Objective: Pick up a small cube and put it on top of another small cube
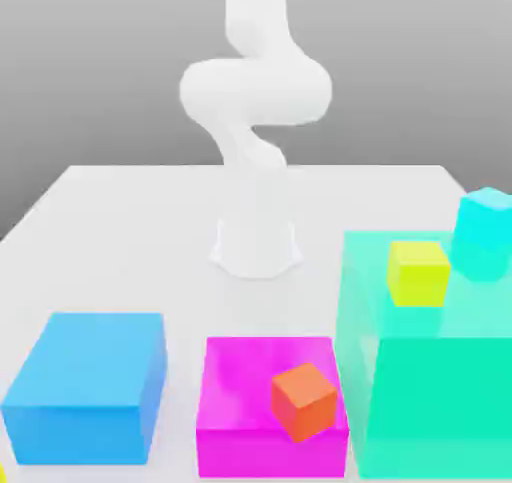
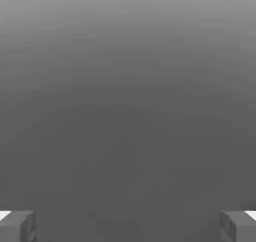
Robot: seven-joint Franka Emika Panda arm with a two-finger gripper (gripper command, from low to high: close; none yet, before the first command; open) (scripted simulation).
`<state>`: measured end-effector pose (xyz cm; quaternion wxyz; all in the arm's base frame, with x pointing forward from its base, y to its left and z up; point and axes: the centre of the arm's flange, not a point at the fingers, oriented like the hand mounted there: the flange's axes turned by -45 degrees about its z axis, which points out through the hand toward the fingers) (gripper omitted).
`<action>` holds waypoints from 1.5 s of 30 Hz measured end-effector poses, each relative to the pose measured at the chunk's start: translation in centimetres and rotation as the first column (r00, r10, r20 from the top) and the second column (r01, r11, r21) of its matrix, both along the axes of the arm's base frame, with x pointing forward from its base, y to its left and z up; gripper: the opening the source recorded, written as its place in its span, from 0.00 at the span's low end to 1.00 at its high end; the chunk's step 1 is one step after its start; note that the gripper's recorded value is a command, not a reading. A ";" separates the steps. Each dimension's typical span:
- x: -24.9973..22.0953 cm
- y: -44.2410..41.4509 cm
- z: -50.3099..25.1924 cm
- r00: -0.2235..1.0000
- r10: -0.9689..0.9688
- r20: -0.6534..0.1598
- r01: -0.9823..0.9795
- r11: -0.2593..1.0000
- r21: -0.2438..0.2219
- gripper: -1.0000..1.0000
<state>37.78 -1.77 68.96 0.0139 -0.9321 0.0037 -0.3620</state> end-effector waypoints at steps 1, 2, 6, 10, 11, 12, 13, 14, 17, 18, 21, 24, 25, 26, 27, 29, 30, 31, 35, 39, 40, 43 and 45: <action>1.3 -0.8 -1.0 1.000 0.005 -0.025 -0.005 1.000 0.007 0.50; 2.6 -1.5 -2.0 0.999 0.010 -0.049 -0.009 1.000 0.014 0.50; 7.0 -4.5 -6.4 0.990 0.026 -0.137 -0.021 0.999 0.039 0.50; 10.7 -7.5 -11.3 0.975 0.036 -0.219 -0.023 0.998 0.059 0.50; 11.6 -8.3 -12.7 0.970 0.037 -0.239 -0.023 0.998 0.063 0.50; 12.3 -9.1 -14.0 0.965 0.038 -0.259 -0.022 0.998 0.066 0.50; 13.1 -9.8 -15.4 0.960 0.039 -0.278 -0.021 0.997 0.069 0.50; 13.8 -10.6 -16.8 0.954 0.040 -0.297 -0.019 0.997 0.071 0.50; 15.4 -13.2 -21.2 0.935 0.036 -0.354 -0.010 0.997 0.075 0.50; 15.9 -14.1 -22.6 0.928 0.034 -0.372 -0.007 0.997 0.075 0.50; 16.9 -16.7 -27.1 0.904 0.027 -0.426 0.003 0.997 0.071 0.50; 17.5 -18.8 -31.7 0.878 0.027 -0.478 0.004 0.998 0.062 0.50; 17.6 -19.5 -33.2 0.869 0.025 -0.495 0.004 0.998 0.058 0.50; 17.7 -20.3 -34.7 0.859 0.023 -0.512 0.005 0.999 0.053 0.50; 17.7 -21.1 -36.2 0.849 0.021 -0.528 0.006 0.999 0.048 0.50; 17.5 -22.7 -39.2 0.828 0.015 -0.561 0.007 0.999 0.036 0.50; 17.3 -23.6 -40.7 0.816 0.011 -0.577 0.007 1.000 0.029 0.50; 17.1 -24.4 -42.1 0.805 0.008 -0.593 0.006 1.000 0.022 0.50; 15.7 -27.6 -47.7 0.755 -0.007 -0.655 -0.001 1.000 -0.012 0.50; 15.3 -28.6 -54.2 0.739 -0.011 -0.674 -0.006 1.000 -0.024 0.50; 15.2 -28.6 -55.3 0.738 -0.012 -0.674 -0.006 1.000 -0.024 0.00; 15.2 -28.6 -55.3 0.738 -0.011 -0.674 -0.006 1.000 -0.022 0.00; 15.2 -28.6 -55.3 0.738 -0.010 -0.675 -0.006 1.000 -0.021 0.00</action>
